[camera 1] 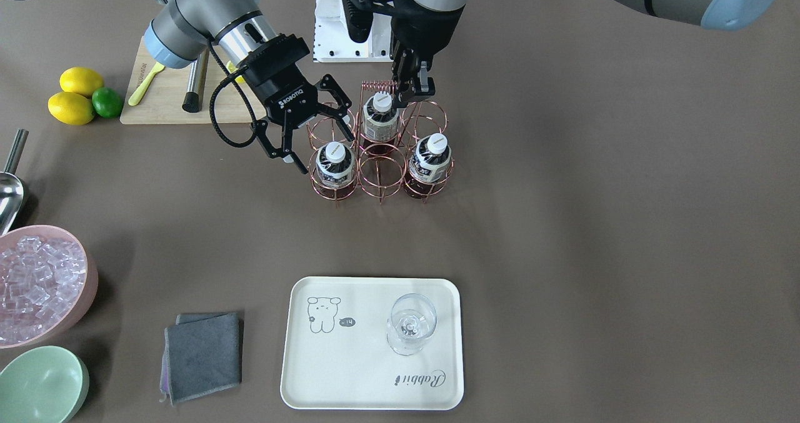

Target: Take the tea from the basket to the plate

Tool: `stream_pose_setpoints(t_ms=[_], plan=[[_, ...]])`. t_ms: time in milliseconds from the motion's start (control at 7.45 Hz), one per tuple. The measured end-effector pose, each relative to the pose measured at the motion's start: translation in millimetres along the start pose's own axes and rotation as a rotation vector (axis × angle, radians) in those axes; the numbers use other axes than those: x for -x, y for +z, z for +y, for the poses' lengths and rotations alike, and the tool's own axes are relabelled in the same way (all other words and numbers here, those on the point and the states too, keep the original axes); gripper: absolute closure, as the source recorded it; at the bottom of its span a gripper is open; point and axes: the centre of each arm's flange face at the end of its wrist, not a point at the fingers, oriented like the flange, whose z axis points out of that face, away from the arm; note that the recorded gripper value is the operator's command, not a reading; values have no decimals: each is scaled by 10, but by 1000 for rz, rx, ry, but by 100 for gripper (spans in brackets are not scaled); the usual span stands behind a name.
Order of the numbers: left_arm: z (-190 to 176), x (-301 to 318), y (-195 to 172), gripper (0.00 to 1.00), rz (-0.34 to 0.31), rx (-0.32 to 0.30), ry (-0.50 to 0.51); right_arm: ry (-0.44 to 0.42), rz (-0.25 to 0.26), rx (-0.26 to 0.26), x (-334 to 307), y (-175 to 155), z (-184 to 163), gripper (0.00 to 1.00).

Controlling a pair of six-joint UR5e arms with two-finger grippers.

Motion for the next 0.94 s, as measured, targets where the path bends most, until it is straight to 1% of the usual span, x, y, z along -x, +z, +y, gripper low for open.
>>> stream_pose_setpoints(t_ms=[134,269,403,537,940], plan=[[15,14,4,100,-9,4,-1,5,-4,-3,36,13,-33,44],[21,17,7,100,-13,6,-2,8,-8,-1,73,19,-26,65],[24,15,7,100,-14,6,-1,10,-12,2,101,20,-12,75],[25,13,0,100,-15,5,-1,10,-14,4,116,23,1,100],[19,6,-12,100,-16,2,1,6,-15,6,117,18,8,100]])
